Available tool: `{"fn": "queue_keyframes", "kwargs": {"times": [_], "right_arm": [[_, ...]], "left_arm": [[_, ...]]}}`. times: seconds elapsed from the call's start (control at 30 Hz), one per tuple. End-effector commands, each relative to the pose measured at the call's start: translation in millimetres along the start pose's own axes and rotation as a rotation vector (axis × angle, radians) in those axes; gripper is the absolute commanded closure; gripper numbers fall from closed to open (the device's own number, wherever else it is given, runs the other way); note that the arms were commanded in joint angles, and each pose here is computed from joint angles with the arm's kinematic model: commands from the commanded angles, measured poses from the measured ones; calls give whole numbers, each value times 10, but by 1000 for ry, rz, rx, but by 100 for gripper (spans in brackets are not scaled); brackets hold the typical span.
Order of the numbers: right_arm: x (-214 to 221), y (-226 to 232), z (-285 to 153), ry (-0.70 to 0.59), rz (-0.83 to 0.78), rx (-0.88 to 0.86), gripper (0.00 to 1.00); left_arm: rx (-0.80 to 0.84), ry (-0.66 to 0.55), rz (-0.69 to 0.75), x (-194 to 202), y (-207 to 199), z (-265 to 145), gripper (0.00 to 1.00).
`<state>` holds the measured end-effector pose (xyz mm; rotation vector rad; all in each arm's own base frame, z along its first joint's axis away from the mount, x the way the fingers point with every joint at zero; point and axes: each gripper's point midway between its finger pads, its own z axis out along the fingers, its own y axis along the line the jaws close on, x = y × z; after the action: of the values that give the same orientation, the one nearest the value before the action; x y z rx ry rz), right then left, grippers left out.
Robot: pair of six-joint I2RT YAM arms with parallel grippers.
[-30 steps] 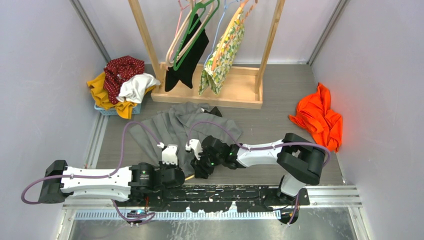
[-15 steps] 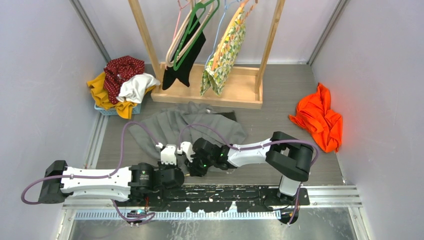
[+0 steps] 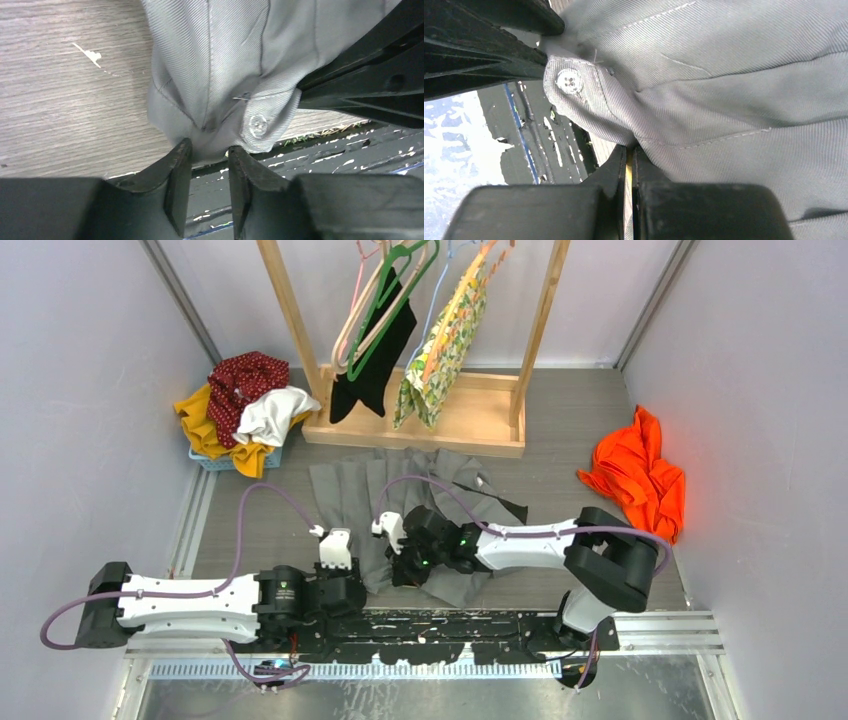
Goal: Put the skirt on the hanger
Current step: Hang the skirt on the hanger.
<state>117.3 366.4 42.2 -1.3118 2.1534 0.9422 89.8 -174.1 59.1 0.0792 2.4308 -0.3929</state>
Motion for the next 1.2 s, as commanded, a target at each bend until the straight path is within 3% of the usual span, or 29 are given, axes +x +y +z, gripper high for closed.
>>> {"fn": "queue_keyframes", "kwargs": {"times": [0.0, 0.33, 0.5, 0.63, 0.83, 1.17], "right_arm": [[-164, 13, -179, -66, 28, 14, 99], [-121, -56, -163, -61, 42, 31, 99], [-137, -31, -187, -63, 41, 23, 99], [-164, -8, -213, -69, 41, 17, 99], [-177, 44, -279, -83, 46, 0, 99], [-227, 119, -369, -113, 49, -22, 99]], "left_arm": [[3, -39, -6, -104, -7, -42, 61], [-32, -108, -74, -252, 303, -188, 51], [-43, -201, -69, -376, 415, -147, 31], [-25, -244, -67, -491, 321, -87, 26], [-14, -123, -115, -401, 209, 246, 24], [106, -121, -132, -445, -11, 379, 25]]}}
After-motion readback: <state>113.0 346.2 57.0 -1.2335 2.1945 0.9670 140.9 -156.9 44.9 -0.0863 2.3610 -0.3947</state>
